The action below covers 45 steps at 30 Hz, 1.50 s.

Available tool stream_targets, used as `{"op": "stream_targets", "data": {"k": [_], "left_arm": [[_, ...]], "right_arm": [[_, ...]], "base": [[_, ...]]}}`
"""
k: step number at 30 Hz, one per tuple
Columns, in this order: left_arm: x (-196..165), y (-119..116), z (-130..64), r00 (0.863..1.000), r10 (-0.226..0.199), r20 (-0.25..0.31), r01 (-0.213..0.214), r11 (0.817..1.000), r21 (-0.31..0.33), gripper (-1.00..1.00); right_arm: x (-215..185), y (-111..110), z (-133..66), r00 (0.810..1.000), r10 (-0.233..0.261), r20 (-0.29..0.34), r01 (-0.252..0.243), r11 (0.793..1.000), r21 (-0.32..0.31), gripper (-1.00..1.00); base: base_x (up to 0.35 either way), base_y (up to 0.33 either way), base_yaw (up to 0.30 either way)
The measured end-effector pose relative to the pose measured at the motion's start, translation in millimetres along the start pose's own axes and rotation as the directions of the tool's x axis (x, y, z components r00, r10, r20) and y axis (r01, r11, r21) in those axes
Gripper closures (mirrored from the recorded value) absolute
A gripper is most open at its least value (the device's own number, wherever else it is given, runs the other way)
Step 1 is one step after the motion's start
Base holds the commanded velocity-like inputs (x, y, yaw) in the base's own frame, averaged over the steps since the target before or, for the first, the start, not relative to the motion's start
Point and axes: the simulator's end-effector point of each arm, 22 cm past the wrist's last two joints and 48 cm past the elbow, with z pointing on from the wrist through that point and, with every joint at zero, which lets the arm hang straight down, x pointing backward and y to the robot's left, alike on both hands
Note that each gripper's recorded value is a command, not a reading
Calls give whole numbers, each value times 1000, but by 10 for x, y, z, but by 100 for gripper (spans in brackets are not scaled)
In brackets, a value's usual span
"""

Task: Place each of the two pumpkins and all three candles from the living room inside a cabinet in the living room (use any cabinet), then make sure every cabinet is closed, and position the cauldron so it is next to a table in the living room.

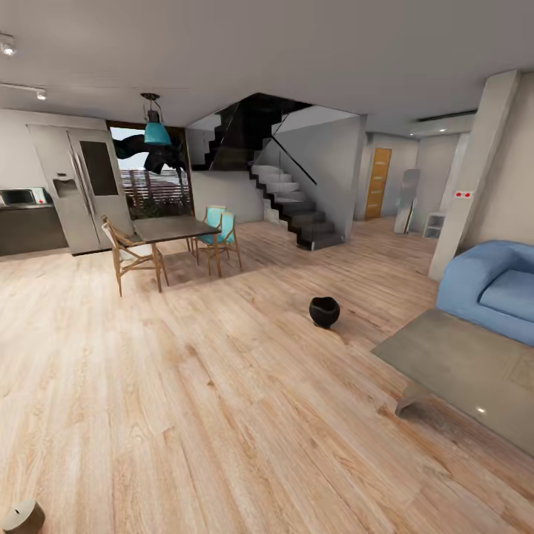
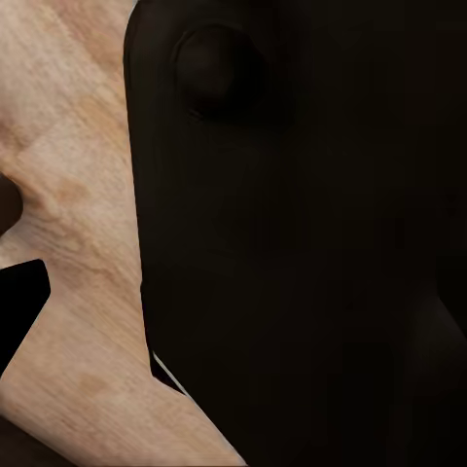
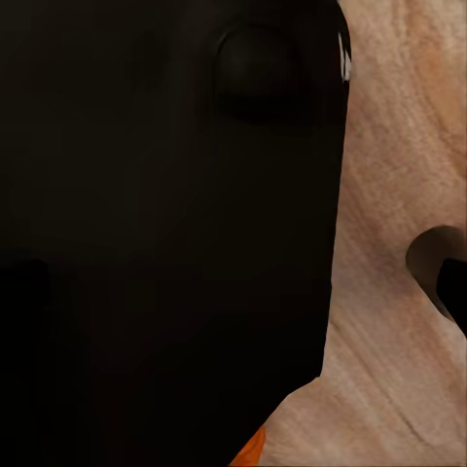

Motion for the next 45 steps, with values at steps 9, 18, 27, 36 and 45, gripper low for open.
{"op": "stream_targets", "data": {"k": [9, 18, 27, 36, 45], "left_arm": [[-90, 196, -3, 1000, 3, 24, -3, 1000, -25, -100], [-216, 167, -7, 998, 0, 65, 2, 1000, -18, -100], [-229, 162, -8, 998, -10, 68, 11, 1000, -14, -100], [-233, 178, -9, 994, -85, 72, 86, 996, -14, -100], [-234, 187, -9, 990, -120, 73, 122, 992, -14, -100]], "right_arm": [[32, 5, 0, 1000, -1, -11, 1, 1000, -2, -100], [31, 15, 0, 1000, 2, -10, -2, 1000, -4, -100], [-53, 17, -1, 1000, 4, 28, -4, 1000, -4, -100], [-66, 17, -1, 999, 4, 34, -4, 1000, -4, -100], [-67, 15, -1, 999, 3, 35, -3, 1000, -4, -100]], "base": [[0, 0, 0], [0, 0, 0], [0, 0, 0], [0, 0, 0], [0, 0, 0]]}}
